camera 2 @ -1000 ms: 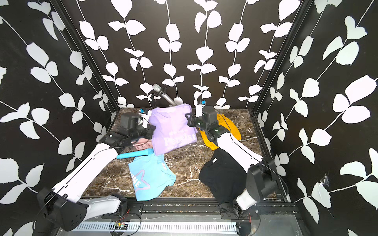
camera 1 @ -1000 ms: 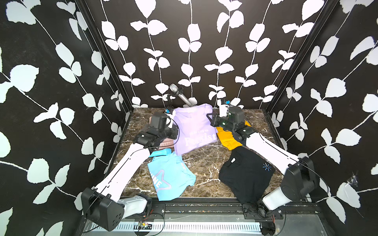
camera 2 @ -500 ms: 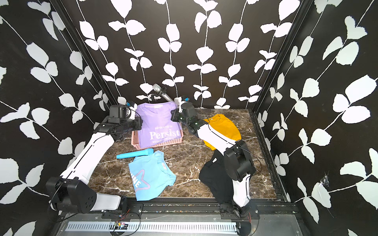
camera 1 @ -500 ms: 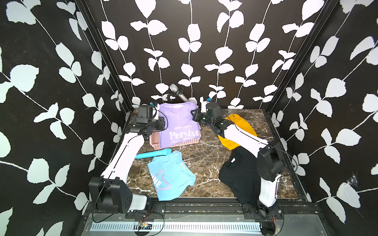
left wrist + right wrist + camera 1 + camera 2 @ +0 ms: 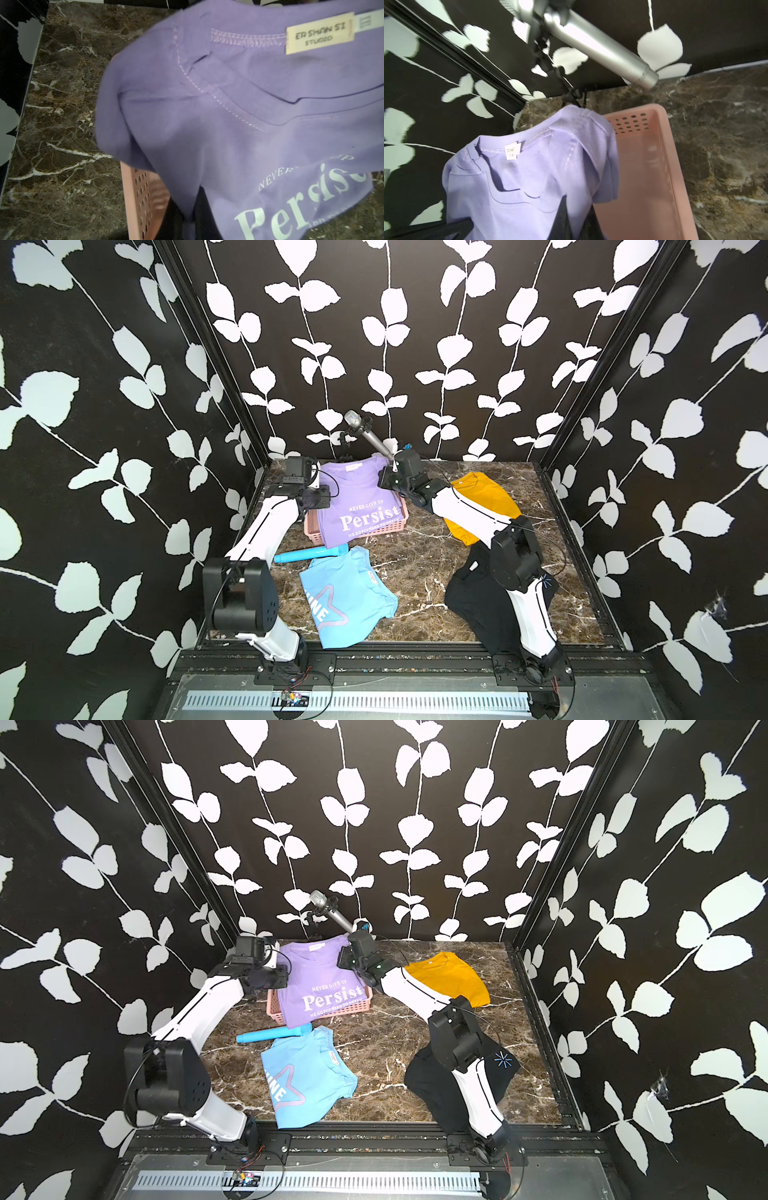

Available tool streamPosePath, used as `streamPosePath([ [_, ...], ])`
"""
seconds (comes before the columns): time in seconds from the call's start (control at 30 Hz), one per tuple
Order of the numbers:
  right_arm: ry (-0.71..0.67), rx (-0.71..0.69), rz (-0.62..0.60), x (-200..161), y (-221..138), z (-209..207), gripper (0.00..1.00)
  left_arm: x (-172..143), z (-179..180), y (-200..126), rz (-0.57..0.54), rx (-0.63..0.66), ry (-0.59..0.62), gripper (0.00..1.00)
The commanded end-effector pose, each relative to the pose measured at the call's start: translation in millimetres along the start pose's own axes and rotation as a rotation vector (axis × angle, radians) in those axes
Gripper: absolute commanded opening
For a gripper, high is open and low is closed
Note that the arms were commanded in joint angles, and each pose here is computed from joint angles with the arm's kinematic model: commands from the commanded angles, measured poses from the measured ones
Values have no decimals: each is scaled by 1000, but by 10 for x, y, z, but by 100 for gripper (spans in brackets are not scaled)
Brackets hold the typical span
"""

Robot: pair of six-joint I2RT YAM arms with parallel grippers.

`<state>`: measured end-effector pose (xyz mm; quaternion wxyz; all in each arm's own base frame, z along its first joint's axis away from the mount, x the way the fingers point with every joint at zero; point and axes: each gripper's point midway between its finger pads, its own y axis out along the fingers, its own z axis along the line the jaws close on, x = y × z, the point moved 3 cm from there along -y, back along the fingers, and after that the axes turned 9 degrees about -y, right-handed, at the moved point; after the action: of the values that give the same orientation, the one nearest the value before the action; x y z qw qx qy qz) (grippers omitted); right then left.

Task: Put the folded t-shirts into the basket
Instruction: Place the T-shirt in the bin.

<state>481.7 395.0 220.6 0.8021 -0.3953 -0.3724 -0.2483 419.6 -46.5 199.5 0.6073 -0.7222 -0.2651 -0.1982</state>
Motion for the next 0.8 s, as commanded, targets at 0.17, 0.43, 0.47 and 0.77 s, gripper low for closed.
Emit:
streamPosePath([
  [0.17,-5,-105,2,-54,240,-178,0,161,89,253,54,64,48,0],
  [0.43,-23,-157,42,-217,420,-306,0,159,190,546,120,129,80,0],
  [0.47,-25,-165,48,-245,439,-329,0,151,204,575,130,136,84,0],
  [0.77,-48,-236,82,-431,564,-484,0,107,260,867,189,163,90,0],
])
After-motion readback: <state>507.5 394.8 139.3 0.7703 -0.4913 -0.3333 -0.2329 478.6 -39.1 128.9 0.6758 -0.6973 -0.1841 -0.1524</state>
